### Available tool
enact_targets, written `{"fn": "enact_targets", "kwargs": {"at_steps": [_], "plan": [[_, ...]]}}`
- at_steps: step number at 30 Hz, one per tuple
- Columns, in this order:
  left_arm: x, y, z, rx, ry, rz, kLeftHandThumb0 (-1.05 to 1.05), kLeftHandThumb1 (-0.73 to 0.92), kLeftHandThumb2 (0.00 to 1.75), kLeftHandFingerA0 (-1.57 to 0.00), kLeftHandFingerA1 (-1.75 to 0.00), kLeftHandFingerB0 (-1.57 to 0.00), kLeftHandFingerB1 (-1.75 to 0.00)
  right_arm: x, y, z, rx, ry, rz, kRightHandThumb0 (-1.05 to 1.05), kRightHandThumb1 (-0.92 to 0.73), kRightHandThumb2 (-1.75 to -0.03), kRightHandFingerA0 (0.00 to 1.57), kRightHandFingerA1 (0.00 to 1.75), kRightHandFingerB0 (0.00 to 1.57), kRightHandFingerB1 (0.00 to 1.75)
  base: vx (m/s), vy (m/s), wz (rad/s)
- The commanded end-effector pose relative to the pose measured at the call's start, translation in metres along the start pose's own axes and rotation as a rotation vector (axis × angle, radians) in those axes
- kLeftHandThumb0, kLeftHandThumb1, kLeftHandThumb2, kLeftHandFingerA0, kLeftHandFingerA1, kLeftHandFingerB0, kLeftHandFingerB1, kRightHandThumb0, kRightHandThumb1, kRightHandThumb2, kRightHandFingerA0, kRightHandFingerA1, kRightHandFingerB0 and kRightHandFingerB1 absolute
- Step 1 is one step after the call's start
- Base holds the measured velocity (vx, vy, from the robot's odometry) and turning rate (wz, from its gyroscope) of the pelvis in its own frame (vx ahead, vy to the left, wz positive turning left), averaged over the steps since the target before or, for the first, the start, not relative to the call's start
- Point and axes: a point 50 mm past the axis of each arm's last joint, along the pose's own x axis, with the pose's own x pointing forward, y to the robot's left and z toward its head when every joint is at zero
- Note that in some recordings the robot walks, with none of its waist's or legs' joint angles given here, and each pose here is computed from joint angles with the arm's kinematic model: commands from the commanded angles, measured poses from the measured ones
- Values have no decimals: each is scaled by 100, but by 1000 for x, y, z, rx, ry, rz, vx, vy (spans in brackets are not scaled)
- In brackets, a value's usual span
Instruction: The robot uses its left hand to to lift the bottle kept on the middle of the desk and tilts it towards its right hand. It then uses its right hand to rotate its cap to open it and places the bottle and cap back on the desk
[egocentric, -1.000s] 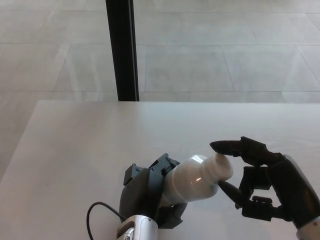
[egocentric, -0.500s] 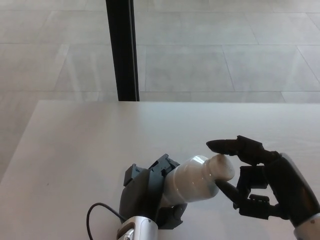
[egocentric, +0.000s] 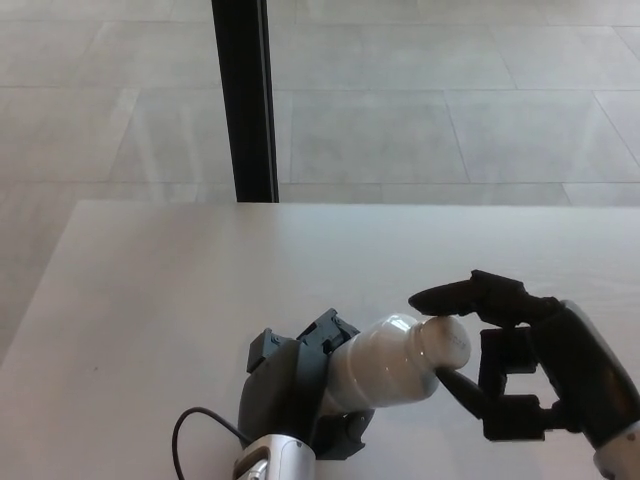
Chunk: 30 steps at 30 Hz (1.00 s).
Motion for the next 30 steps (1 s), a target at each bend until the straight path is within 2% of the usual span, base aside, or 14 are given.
{"fn": "enact_targets", "kwargs": {"at_steps": [1,2,3,5,6,7,8,10,11,12,22,27,28,30], "plan": [[-6,-4,-23,27,110,-32,5,73,86,-70,-175,-63,-134,-2,-4,-4,-25,11,17,-17,-52,-113,101,165,91,82,0,0,0],[-6,-4,-23,21,115,-29,3,74,86,-70,-175,-64,-127,-2,-4,-5,-23,15,20,-16,-51,-114,98,164,90,82,0,0,0],[-6,-4,-23,22,114,-31,6,71,97,-74,-175,-65,-140,-3,-4,-5,-29,18,20,-18,-52,-114,122,132,84,85,0,0,0],[-6,-3,-23,16,113,-33,6,73,96,-71,-175,-63,-140,-4,-5,-7,-41,18,26,-17,-52,-114,122,132,84,85,0,0,0],[-5,-3,-23,8,113,-30,1,70,99,-94,-167,-74,-137,-4,-5,-8,-44,20,32,-17,-53,-108,98,163,90,81,0,0,0],[-5,-3,-23,1,103,-30,3,70,101,-97,-168,-77,-140,-5,-5,-9,-44,18,34,-16,-53,-108,98,163,90,82,0,0,0],[-5,-3,-23,3,94,-29,7,69,105,-73,-175,-65,-154,-6,-5,-9,-45,22,36,-17,-53,-107,97,164,90,82,0,0,0],[-5,-3,-24,-2,100,-32,3,71,98,-97,-171,-77,-145,-7,-6,-11,-49,25,41,-18,-53,-108,98,163,90,82,0,0,0],[-5,-3,-24,0,100,-30,4,71,98,-97,-172,-77,-146,-7,-6,-11,-56,26,40,-19,-52,-113,120,130,85,85,0,0,0],[-6,-3,-24,2,99,-28,6,74,94,-73,-175,-65,-144,-7,-6,-11,-69,28,37,-20,-56,-108,100,162,91,81,0,0,0],[-6,-3,-24,-1,115,-27,6,70,104,-73,-175,-63,-159,-4,-7,-9,-40,-22,-62,-20,-54,-111,101,162,91,82,0,0,0],[-5,-3,-25,15,109,-26,6,69,94,-71,-175,-63,-149,-2,-4,-7,0,-34,-117,-18,-54,-113,101,164,88,84,0,0,0],[-5,-2,-25,33,115,-26,1,70,92,-92,-159,-73,-124,-1,-3,-8,12,-34,-119,-17,-54,-114,101,165,89,86,0,0,0],[-5,-1,-27,43,132,-30,7,74,87,-71,-175,-64,-142,0,-2,-9,16,-31,-119,-17,-54,-114,100,162,89,87,0,0,0]]}}
